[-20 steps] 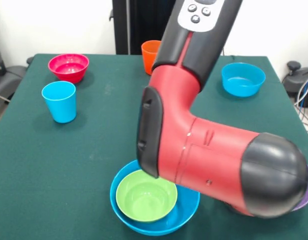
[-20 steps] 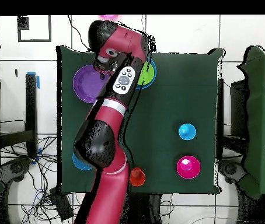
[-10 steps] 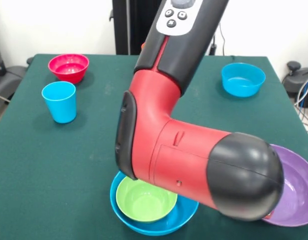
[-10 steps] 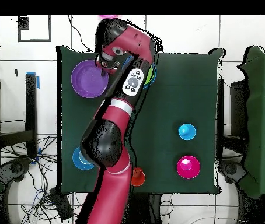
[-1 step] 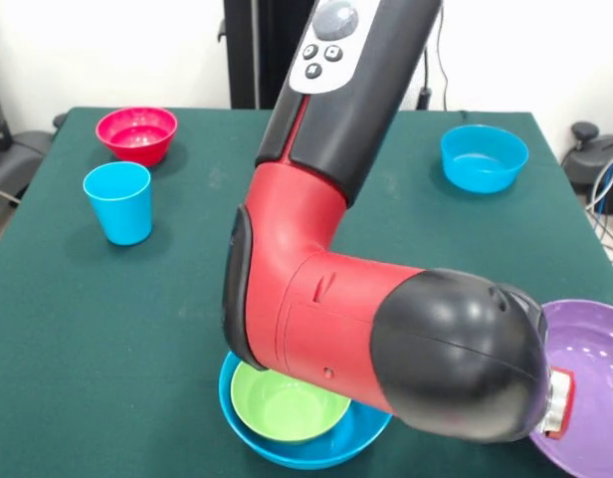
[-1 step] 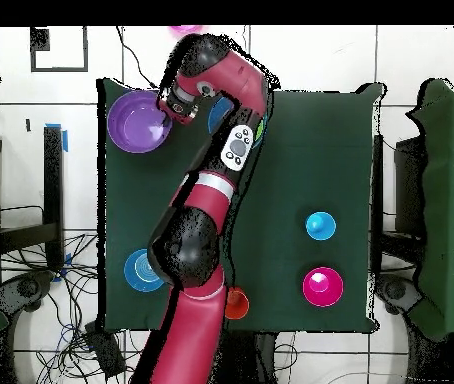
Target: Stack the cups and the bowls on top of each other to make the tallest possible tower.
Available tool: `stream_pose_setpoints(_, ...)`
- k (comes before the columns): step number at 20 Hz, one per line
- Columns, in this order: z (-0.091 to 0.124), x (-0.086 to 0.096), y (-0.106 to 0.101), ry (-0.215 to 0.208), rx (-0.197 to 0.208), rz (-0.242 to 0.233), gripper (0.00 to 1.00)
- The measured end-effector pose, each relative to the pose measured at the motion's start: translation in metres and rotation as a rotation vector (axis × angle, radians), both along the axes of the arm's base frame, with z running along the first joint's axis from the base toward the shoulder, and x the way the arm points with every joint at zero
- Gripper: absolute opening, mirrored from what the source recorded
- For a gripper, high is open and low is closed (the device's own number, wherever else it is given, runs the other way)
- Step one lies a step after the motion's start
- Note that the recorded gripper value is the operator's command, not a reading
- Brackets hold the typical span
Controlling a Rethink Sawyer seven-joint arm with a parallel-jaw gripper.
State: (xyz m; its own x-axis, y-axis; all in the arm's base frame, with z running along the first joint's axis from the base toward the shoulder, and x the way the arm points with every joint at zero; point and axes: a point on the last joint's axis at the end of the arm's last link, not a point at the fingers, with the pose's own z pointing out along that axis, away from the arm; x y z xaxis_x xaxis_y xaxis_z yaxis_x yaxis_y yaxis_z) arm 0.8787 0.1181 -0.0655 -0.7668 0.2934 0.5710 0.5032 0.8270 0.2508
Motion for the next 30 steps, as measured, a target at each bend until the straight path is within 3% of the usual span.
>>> stream_pose_setpoints(4, 0.003, 0.001, 0.004, -0.006, 0.051, -0.015, 0.0)
stream_pose_setpoints(7, 0.009, 0.003, 0.006, -0.016, 0.115, -0.036, 0.0)
stream_pose_setpoints(12, 0.018, 0.006, 0.006, -0.03, 0.174, -0.055, 0.0)
stream_pose_setpoints(21, 0.027, 0.009, -0.001, -0.041, 0.226, -0.066, 0.0)
stream_pose_setpoints(26, 0.031, 0.01, -0.014, -0.045, 0.254, -0.063, 0.0)
stream_pose_setpoints(30, 0.035, 0.009, -0.033, -0.048, 0.302, -0.035, 0.0)
